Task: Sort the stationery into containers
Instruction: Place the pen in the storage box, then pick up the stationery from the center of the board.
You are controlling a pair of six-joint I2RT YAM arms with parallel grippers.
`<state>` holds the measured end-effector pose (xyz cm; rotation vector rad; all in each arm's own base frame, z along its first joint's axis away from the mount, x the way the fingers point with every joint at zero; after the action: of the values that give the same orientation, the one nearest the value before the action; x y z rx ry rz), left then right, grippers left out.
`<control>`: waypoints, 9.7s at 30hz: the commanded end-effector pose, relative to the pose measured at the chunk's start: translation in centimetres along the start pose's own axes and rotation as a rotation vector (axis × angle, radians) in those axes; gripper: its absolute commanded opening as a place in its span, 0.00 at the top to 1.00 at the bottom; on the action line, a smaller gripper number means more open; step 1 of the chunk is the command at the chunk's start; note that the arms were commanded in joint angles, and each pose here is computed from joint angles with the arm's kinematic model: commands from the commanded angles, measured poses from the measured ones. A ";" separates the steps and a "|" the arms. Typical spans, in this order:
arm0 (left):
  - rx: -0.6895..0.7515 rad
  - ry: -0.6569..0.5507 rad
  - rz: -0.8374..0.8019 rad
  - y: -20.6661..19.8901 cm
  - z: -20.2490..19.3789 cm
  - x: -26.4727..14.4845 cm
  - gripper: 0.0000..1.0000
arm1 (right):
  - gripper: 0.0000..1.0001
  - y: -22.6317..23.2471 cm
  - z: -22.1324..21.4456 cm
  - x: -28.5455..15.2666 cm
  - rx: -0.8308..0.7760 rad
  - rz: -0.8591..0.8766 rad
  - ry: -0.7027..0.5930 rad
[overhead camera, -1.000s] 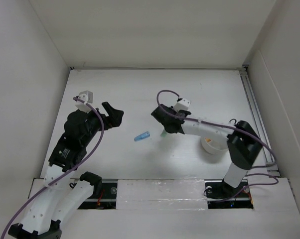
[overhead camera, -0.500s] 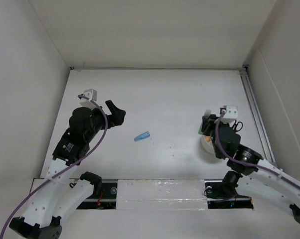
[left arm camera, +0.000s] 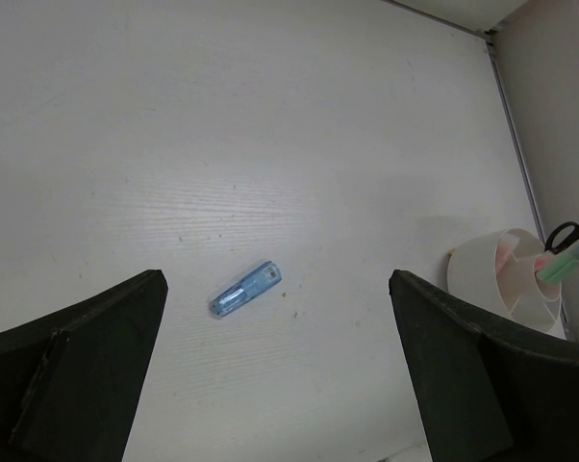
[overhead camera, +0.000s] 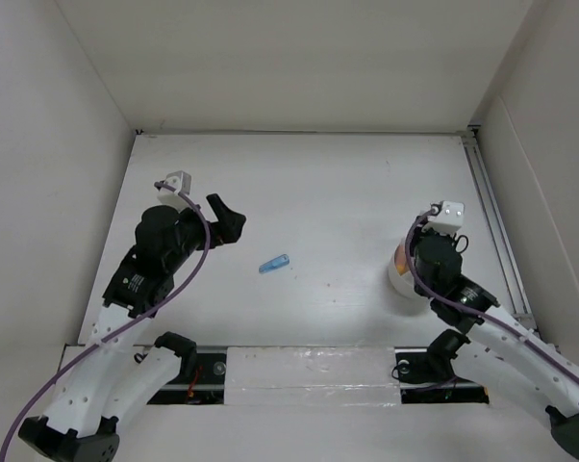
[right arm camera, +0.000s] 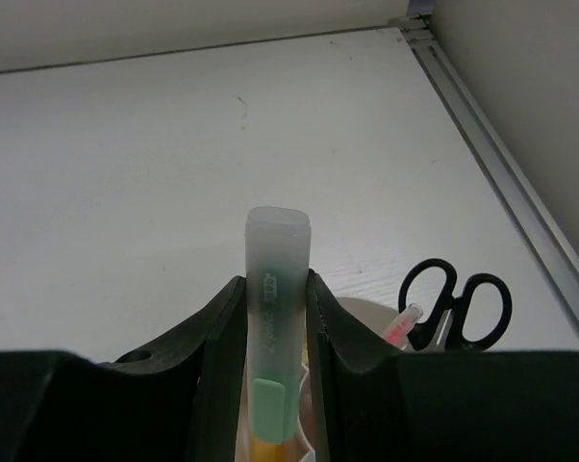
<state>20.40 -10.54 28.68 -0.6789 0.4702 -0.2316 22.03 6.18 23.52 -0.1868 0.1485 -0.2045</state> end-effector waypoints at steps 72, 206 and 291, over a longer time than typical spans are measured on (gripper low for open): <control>0.019 -0.054 -0.077 -1.2 1.1 -0.6 0.00 | 0.82 2.1 -2.4 2.9 -0.045 0.030 0.187; 0.414 0.841 0.396 8.6 -19.3 15.3 0.02 | 0.02 2.5 12.5 -11.4 0.167 0.849 -0.141; 0.398 0.502 -0.024 -12.9 -20.0 13.5 1.00 | 0.01 -5.9 14.6 -11.9 0.311 0.532 -0.210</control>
<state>20.21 -34.65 12.92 -0.0802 1.0347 -0.4439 12.33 8.08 37.82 0.0869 0.0125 0.4341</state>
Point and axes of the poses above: each gripper's point midway between its finger pads, its own x axis out along the fingers, its own y axis along the line the jaws close on, z = x × y, the point moved 5 cm from there along -x, back along the fingers, and after that the axes turned 13 degrees about -x, right-handed, at the moved point
